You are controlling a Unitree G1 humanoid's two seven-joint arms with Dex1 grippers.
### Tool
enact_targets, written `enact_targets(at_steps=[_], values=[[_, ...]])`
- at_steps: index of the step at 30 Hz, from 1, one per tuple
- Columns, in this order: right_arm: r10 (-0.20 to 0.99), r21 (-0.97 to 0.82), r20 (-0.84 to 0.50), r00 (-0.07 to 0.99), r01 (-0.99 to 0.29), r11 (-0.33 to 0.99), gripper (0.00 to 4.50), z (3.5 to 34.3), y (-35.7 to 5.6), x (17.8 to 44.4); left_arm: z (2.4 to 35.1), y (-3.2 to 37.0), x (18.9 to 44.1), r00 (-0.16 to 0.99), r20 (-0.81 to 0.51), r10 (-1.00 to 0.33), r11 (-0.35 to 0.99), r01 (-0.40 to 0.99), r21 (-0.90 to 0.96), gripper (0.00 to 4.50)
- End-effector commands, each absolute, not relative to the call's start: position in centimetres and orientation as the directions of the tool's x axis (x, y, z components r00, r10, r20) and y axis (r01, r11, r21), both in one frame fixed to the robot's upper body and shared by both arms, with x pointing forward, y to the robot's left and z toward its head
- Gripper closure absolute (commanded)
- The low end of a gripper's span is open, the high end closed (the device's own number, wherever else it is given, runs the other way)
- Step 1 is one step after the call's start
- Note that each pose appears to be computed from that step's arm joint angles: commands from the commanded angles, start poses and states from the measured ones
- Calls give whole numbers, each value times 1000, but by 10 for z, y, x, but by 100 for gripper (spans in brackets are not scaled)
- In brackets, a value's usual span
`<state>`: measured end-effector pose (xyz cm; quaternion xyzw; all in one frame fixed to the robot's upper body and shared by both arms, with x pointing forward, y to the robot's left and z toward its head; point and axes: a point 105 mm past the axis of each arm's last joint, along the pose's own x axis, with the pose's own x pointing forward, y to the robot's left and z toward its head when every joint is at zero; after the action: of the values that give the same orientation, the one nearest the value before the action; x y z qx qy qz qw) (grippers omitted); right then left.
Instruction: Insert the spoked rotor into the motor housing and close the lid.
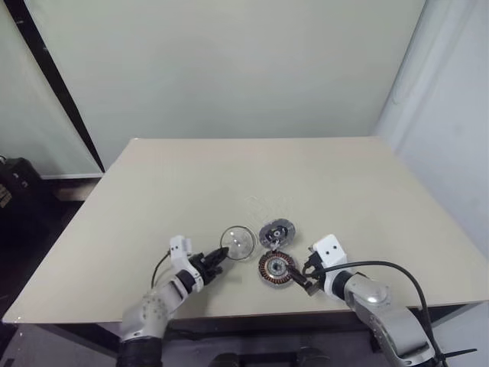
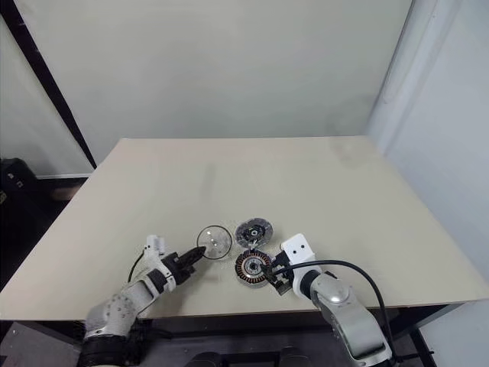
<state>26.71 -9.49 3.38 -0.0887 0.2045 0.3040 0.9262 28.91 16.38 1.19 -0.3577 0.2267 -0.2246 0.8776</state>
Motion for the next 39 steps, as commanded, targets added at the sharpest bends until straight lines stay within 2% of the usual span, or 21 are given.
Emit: enact_targets(at_steps=[1, 8, 11, 21, 28, 39], values=[[513, -67, -394, 763, -580, 811, 0, 45, -103, 273, 43, 156, 282, 764, -159, -625, 540, 277, -795, 434], [500, -74, -395, 770, -570, 818, 0, 44, -108, 274, 56, 130, 261, 691, -153, -706, 446, 265, -855, 434], [497, -74, -392, 774, -565, 822, 0, 45, -108, 273, 55, 119, 258, 682, -171, -712, 455, 263, -851, 434], [474, -97, -434, 766, -562, 821, 0, 40, -118, 261, 31, 90, 256, 634, -281, -721, 522, 230, -821, 434], [453, -105, -464, 761, -556, 825, 0, 36, -127, 251, 28, 84, 263, 632, -300, -715, 543, 232, -807, 434], [446, -96, -457, 770, -541, 836, 0, 36, -125, 252, 21, 77, 268, 616, -336, -713, 576, 239, -782, 434]])
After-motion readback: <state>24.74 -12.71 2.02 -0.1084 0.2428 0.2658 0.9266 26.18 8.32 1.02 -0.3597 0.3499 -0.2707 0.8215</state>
